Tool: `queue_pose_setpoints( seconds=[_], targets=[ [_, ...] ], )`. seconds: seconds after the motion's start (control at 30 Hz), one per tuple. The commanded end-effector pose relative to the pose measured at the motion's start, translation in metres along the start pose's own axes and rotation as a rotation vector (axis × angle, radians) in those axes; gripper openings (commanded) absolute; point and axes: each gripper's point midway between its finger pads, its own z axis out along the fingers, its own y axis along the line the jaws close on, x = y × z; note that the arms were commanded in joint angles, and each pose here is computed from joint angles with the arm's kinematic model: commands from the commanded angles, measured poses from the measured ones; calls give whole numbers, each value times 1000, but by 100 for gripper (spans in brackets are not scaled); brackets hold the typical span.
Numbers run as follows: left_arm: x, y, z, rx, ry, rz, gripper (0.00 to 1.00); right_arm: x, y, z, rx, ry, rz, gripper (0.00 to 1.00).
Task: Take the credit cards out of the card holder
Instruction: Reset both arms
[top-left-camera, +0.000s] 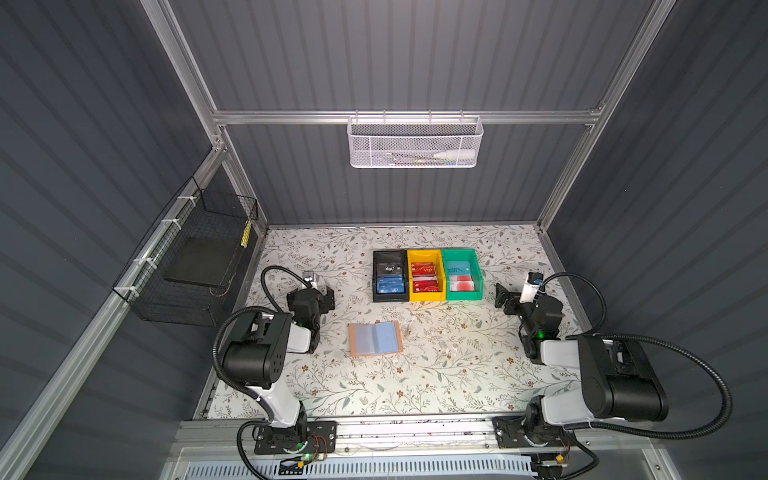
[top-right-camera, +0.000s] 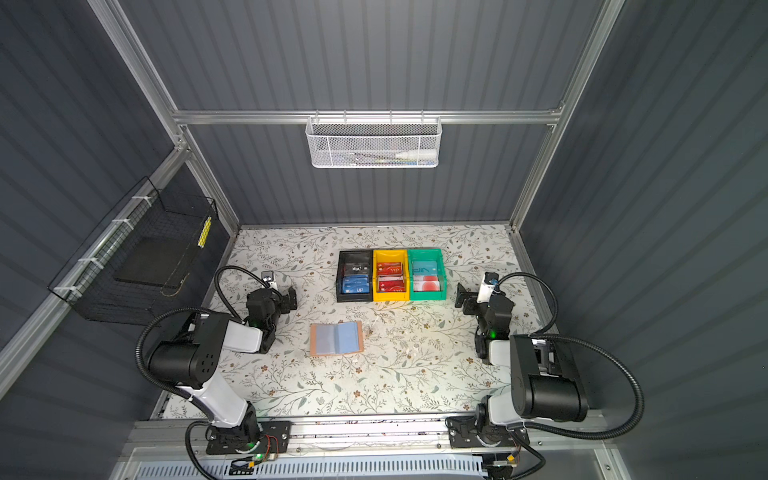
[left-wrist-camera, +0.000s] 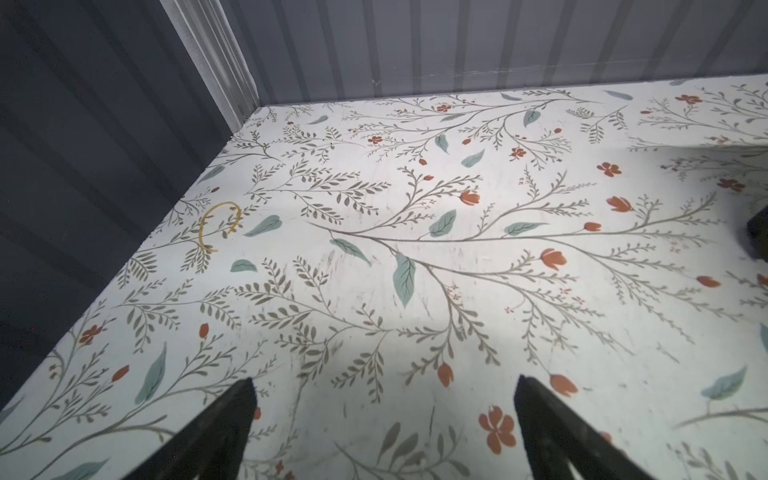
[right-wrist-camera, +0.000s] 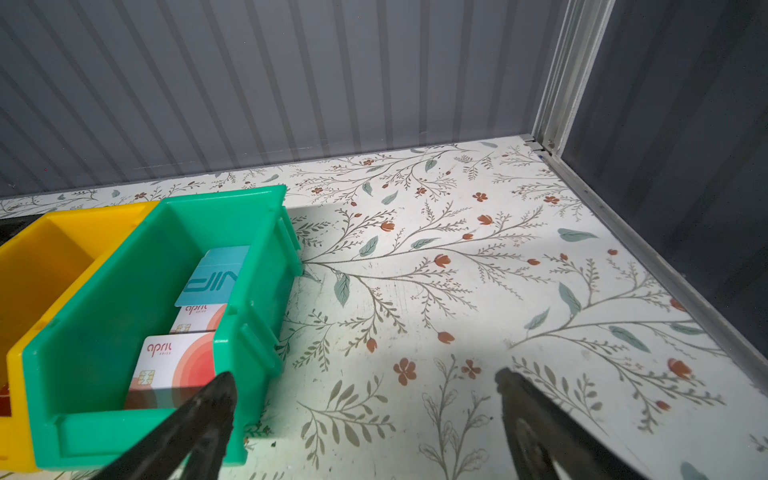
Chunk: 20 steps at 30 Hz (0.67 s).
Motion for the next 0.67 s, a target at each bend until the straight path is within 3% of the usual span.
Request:
queue_pose_setpoints(
  seconds=[0.0, 0.3, 0.63],
  targets=[
    [2, 5, 1, -22, 12, -12, 100, -8, 0, 3, 1, -19, -10, 99],
    [2, 5, 1, -24, 11, -13, 100, -6, 12, 5, -57, 0, -43, 99],
    [2, 5, 1, -23, 10, -12, 100, -7, 1, 7, 6, 5, -18, 99]
  ],
)
